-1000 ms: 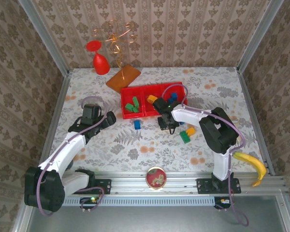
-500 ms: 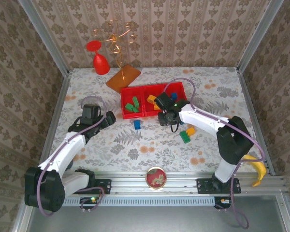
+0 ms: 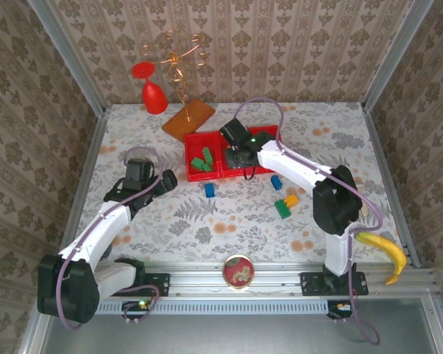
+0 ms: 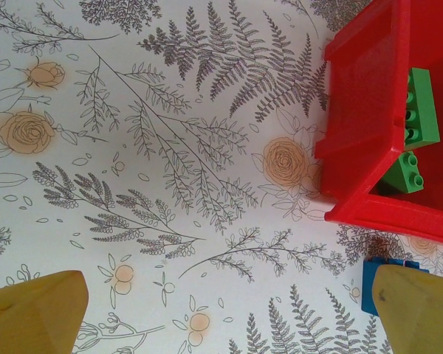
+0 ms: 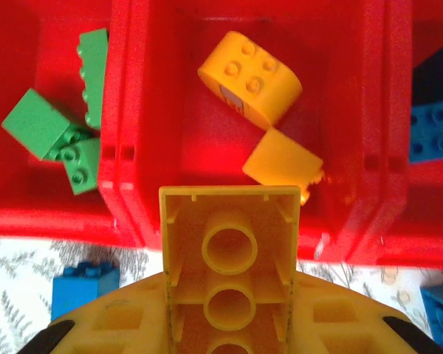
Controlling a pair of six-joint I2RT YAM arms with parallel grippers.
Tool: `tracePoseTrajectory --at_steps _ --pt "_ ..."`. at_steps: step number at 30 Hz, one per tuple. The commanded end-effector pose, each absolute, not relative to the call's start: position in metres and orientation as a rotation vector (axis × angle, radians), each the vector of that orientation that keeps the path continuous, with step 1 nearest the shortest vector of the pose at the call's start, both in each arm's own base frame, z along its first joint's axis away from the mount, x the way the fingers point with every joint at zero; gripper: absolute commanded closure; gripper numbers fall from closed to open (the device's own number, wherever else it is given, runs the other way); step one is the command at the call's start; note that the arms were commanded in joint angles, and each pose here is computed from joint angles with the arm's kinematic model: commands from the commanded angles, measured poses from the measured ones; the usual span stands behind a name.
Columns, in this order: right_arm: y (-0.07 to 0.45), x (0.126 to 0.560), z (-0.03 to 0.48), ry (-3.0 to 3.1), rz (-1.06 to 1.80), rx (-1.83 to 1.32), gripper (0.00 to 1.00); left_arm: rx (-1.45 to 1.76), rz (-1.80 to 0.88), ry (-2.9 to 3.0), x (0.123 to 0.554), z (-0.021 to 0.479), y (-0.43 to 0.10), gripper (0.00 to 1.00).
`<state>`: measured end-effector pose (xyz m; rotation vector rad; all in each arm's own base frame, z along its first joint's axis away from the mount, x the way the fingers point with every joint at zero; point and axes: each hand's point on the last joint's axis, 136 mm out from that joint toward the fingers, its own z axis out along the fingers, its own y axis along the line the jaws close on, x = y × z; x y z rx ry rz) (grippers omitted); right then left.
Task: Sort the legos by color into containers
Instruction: Place the lego in the container.
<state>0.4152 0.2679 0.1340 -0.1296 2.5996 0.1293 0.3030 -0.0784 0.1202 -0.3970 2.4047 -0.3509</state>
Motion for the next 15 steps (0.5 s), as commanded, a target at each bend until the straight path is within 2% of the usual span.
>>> tracePoseTrajectory --at_steps 1,8,15 --pt "0.266 0.431 0.129 2.595 0.025 -0.155 0.82 -0.381 -0.369 2.392 0.305 0.125 -0.079 0.00" --pt "0.272 0.459 0.111 2.595 -0.001 -0.147 0.76 -0.366 -0.387 2.379 0.301 0.127 -0.082 0.00" --pt "0.269 0.471 0.104 2.601 0.043 -0.111 0.55 -0.308 -0.414 2.370 0.298 0.131 -0.100 0.00"
